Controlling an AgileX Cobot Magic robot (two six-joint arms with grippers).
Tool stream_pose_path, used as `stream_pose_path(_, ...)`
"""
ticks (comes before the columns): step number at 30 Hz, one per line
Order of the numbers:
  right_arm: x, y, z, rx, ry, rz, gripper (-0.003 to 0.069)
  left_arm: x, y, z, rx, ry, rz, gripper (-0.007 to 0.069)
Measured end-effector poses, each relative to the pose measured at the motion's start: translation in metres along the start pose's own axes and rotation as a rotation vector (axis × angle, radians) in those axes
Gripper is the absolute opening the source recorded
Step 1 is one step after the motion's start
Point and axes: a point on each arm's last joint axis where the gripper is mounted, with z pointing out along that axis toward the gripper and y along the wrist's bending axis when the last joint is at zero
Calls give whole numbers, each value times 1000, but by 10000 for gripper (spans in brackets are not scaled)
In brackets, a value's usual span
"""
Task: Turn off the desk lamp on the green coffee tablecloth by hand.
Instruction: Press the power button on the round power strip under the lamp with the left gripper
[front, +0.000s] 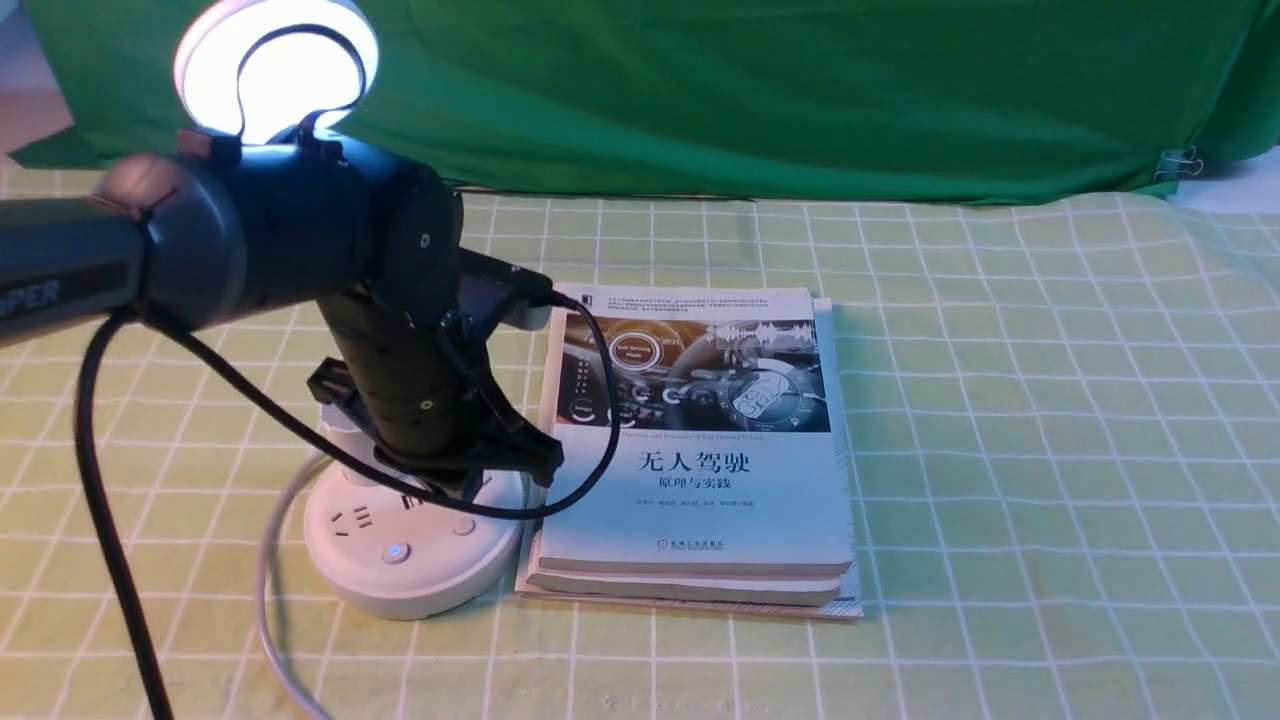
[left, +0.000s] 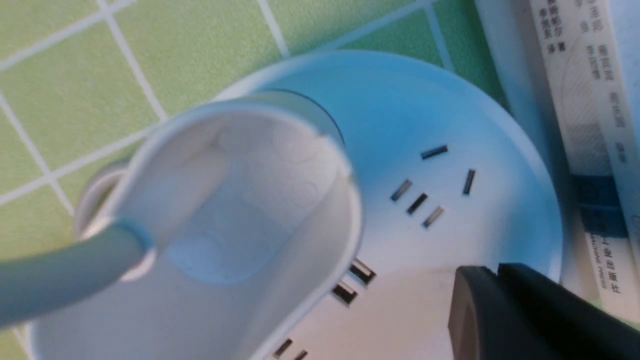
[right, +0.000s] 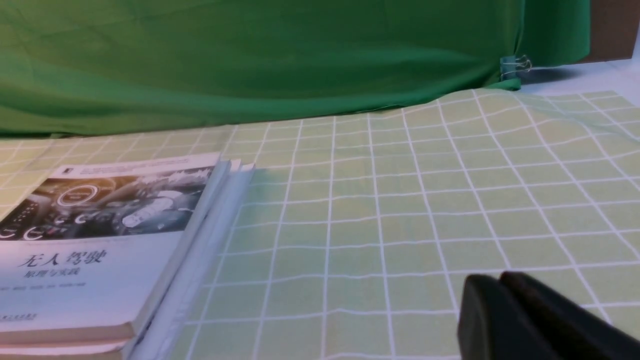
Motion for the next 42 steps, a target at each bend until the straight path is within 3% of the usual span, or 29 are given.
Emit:
stream_pose_path(16,0,0,0,0,0,0,29,3,-1,24,9,70,-9,19)
stream_pose_path(29,0,0,0,0,-1,0,29,7,-1,-12,3,-31,-7,19)
stream_pose_path(42,0,0,0,0,-1,0,29,5,-1,21,15,40,-15,19)
